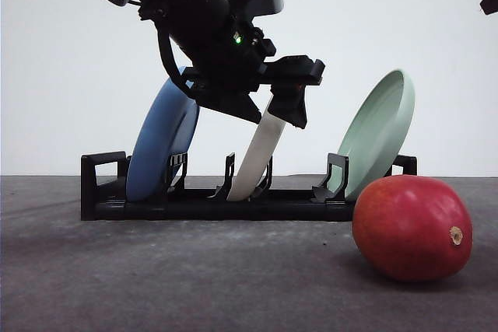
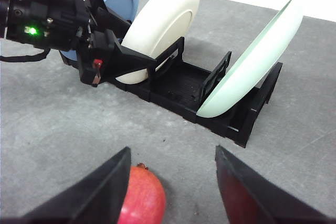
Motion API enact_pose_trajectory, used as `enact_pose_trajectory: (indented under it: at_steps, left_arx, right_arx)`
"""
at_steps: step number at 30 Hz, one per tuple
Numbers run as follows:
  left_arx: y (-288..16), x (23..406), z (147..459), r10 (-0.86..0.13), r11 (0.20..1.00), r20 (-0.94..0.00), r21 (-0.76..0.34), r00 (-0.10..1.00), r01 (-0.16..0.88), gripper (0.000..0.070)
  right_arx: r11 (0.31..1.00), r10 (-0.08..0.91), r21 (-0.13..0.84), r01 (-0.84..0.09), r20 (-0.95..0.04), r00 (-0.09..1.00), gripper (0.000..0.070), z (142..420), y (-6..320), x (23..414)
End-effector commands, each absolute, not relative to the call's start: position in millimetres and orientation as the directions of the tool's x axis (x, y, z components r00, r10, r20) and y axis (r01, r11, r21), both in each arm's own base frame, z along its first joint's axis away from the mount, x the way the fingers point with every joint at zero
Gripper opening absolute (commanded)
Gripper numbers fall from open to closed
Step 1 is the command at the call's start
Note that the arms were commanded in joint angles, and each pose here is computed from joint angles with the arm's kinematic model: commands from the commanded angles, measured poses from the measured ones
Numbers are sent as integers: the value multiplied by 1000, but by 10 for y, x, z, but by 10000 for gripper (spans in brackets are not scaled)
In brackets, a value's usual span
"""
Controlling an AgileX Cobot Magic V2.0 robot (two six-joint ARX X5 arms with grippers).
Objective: Place pomegranate in white plate
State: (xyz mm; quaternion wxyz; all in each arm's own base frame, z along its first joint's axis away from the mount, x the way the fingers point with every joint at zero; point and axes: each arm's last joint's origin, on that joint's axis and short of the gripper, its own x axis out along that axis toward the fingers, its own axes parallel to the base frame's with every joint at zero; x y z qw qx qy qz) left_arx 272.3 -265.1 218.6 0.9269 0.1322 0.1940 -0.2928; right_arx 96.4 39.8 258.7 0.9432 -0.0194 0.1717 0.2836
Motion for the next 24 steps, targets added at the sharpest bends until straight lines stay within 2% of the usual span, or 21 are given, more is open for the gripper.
enact_pose_trajectory:
  at_steps: [1,3,5,9,18,21,24]
  left_arx:
    - [-2702,2763,2216,-496,801,-418,120,761,587,297]
    - [-2694,2771,2216,-493,803,-418,118,763,584,200]
    - [-2692,2773,2216,-493,804,-418,116,763,583,135]
    - [-2693,2771,2217,-493,806,-419,108,762,582,64]
    - [-2688,2766,2229,-493,835,-420,15,762,549,51]
    - [-2683,2759,2255,-496,841,-414,-9,764,541,16]
    - [-2679,2756,2278,-498,845,-406,-31,766,533,11]
  right_arx:
    - [834,536,51,-550,-317,783,325,2634,403,961]
    - [834,536,51,-550,-317,783,325,2634,403,962]
    - [835,534,51,-548,-317,784,325,2634,403,962]
    - [836,533,50,-547,-317,785,325,2635,402,962]
    - [837,530,49,-545,-317,786,325,2634,401,963]
    - [837,530,49,-545,-317,786,325,2634,401,963]
    - [837,530,49,-544,-317,787,325,2634,401,963]
